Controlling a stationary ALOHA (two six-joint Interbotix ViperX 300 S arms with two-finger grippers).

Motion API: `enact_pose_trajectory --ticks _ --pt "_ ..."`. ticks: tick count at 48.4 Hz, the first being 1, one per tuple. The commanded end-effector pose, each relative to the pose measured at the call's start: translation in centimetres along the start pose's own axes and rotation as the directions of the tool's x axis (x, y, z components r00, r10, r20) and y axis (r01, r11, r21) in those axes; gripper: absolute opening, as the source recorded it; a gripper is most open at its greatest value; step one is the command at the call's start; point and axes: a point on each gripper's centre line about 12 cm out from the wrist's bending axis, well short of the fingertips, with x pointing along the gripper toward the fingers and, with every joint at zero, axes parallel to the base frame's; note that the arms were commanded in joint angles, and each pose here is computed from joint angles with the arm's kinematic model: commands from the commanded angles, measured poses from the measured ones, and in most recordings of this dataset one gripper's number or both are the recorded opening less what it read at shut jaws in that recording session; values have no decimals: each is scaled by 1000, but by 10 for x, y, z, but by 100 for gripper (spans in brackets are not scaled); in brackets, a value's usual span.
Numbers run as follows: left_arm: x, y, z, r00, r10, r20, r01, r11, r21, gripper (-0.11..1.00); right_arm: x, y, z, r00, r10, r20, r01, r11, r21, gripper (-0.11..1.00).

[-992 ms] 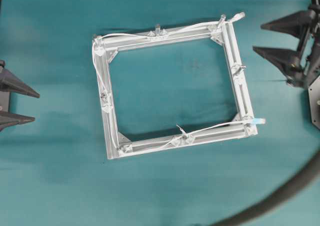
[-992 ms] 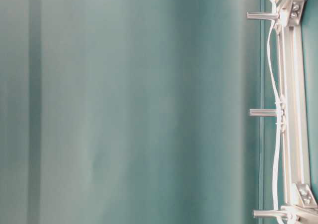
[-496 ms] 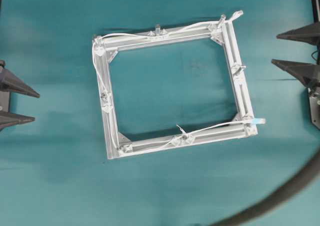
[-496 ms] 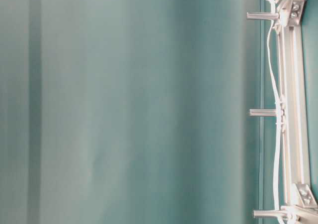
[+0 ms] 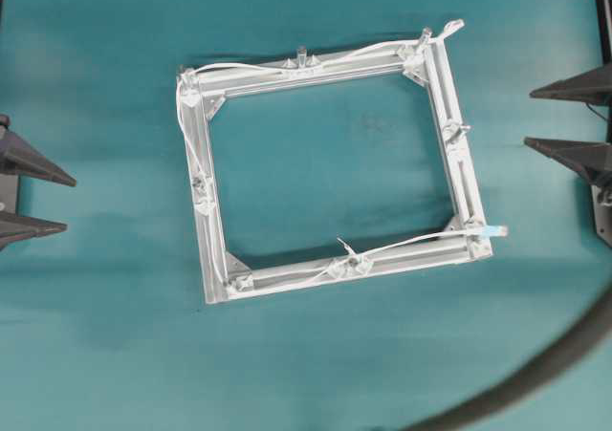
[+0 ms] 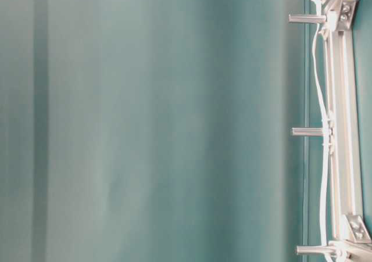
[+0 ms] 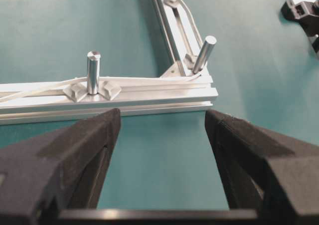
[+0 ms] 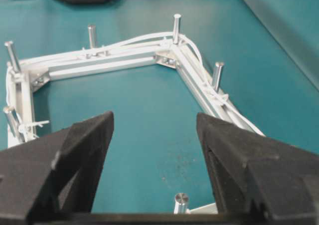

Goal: Move the cable alternately left and right between 8 pins so it hooks onto each one.

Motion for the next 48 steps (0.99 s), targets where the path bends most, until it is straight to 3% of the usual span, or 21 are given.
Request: enact_pose_trajectory --ticks 1,17,48 --pt "0 0 5 1000 3 11 -3 1000 -9 72 0 1 3 1000 11 10 -11 1000 7 69" --pt "0 0 5 1000 1 13 -1 1000 -9 72 -2 5 -3 999 41 18 -41 999 26 69" --pt "0 0 5 1000 1 11 -1 1000 -9 72 -2 6 -8 999 47 6 -47 998 30 69"
